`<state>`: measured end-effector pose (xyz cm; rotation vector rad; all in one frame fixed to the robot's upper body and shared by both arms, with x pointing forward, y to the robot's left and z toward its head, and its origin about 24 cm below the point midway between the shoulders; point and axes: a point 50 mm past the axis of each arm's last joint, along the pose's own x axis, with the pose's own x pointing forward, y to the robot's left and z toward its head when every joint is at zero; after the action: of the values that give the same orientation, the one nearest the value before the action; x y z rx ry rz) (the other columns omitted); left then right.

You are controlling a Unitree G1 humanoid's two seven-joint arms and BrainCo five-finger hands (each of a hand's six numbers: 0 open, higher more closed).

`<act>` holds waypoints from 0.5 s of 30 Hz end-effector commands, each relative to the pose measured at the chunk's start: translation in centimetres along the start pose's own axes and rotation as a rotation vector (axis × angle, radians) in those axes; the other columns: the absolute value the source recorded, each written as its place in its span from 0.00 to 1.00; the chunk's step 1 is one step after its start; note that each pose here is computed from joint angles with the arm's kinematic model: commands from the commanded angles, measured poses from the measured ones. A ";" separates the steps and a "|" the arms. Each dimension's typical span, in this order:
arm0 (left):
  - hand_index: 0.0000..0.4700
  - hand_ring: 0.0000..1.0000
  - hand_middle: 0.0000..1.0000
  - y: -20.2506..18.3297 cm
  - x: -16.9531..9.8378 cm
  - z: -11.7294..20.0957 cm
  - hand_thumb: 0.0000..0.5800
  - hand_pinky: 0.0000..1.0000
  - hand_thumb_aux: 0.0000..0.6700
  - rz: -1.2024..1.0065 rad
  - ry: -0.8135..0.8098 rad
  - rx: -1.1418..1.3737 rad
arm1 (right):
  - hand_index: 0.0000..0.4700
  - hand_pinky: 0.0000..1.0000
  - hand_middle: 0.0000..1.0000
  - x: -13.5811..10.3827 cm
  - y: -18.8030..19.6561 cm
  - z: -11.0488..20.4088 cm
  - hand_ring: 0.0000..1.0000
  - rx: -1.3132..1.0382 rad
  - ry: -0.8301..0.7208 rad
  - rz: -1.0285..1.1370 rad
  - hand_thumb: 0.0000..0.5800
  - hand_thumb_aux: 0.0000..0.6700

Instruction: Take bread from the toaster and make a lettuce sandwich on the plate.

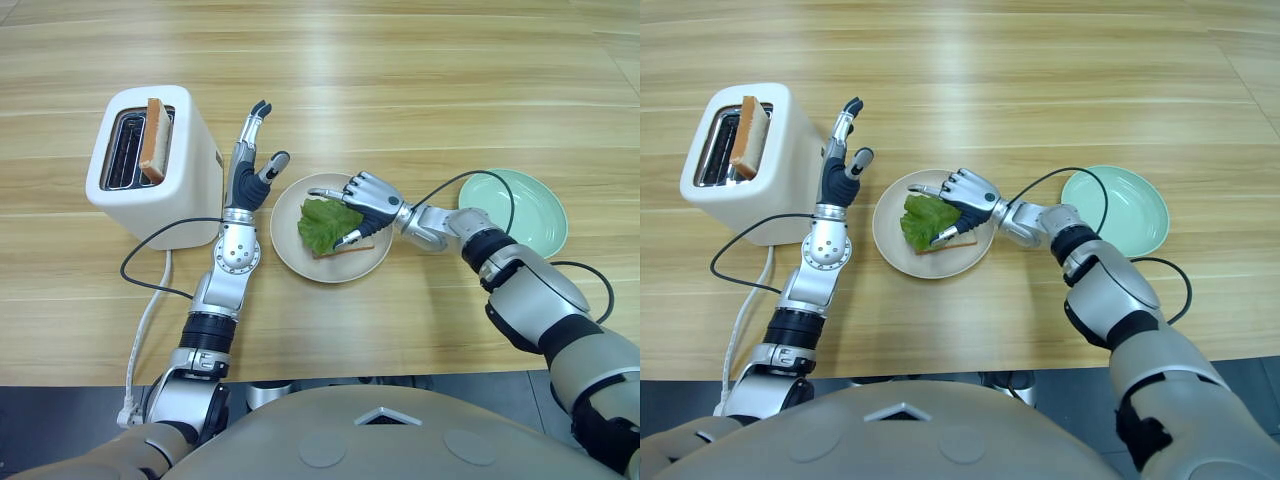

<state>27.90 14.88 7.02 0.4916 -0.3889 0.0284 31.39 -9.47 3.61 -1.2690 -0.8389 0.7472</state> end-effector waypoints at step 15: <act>0.00 0.00 0.00 6.8 -1.4 11.2 0.00 0.00 0.00 0.138 -0.364 -0.050 | 0.00 1.00 1.00 -3.8 -9.9 -4.5 1.00 0.201 0.275 -0.639 0.00 0.00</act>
<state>23.51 14.99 16.06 0.4142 -0.7013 0.0385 33.68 -15.55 12.26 -0.8669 -0.8743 0.1700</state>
